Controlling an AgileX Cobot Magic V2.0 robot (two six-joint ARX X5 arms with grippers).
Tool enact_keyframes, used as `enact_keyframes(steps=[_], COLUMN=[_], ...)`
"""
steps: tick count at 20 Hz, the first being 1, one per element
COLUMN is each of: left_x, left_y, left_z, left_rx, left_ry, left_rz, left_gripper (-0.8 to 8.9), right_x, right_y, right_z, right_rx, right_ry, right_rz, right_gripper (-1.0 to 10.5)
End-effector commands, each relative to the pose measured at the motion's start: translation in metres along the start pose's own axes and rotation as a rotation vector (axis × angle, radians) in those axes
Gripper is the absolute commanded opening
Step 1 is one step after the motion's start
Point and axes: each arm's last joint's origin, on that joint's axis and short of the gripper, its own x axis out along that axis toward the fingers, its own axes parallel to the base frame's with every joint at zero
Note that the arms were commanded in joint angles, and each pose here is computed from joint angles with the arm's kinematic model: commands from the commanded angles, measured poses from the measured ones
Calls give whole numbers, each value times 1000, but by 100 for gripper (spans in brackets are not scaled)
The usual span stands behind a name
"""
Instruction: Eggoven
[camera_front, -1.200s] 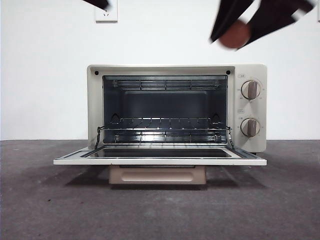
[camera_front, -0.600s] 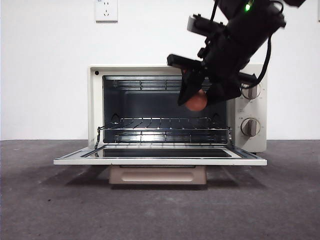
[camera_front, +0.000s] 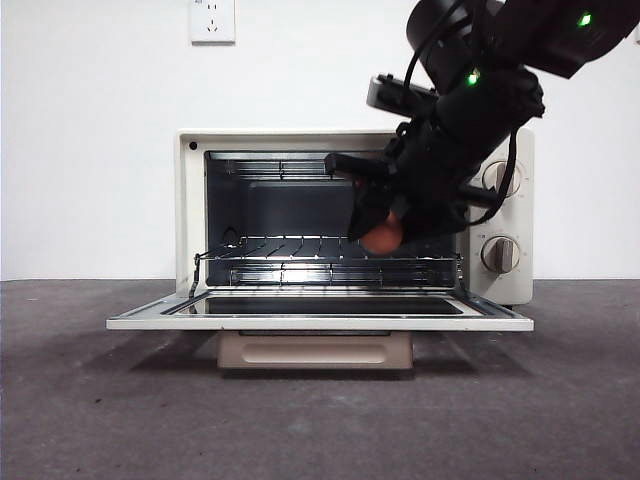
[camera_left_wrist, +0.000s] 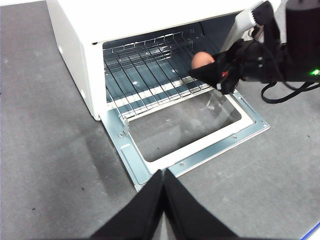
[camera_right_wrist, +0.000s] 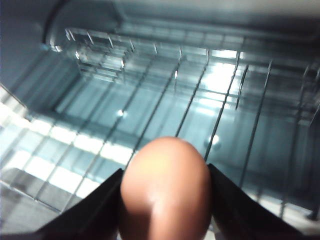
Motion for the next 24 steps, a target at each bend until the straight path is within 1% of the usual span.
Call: enact_keyframes(steps=[1,4,7,12,15,24], left_x=[0,0,0,0,0,0], left_y=[0,0,0,0,0,0], left_z=[2,2,2,2,1,1], left_rx=[-3,-2,-2,-3,-6,-7], left_ry=[-7,-7,-7,-5,9,9], left_rz=[-3,-3,-3,-3,-3,-3], left_gripper=[7,7,7,7,7,7], right_x=[5,5,5,5,5,-4], right_y=[3,3,3,4,4,9], right_z=[1,2,1,1,1,7], right_rx=[11,11,14,32,35,33], right_ry=[-9,-21,-18,-13,-13,-30], right_rz=[6,10,11,12,13,25], right_gripper=[3,17,232,259,304,307])
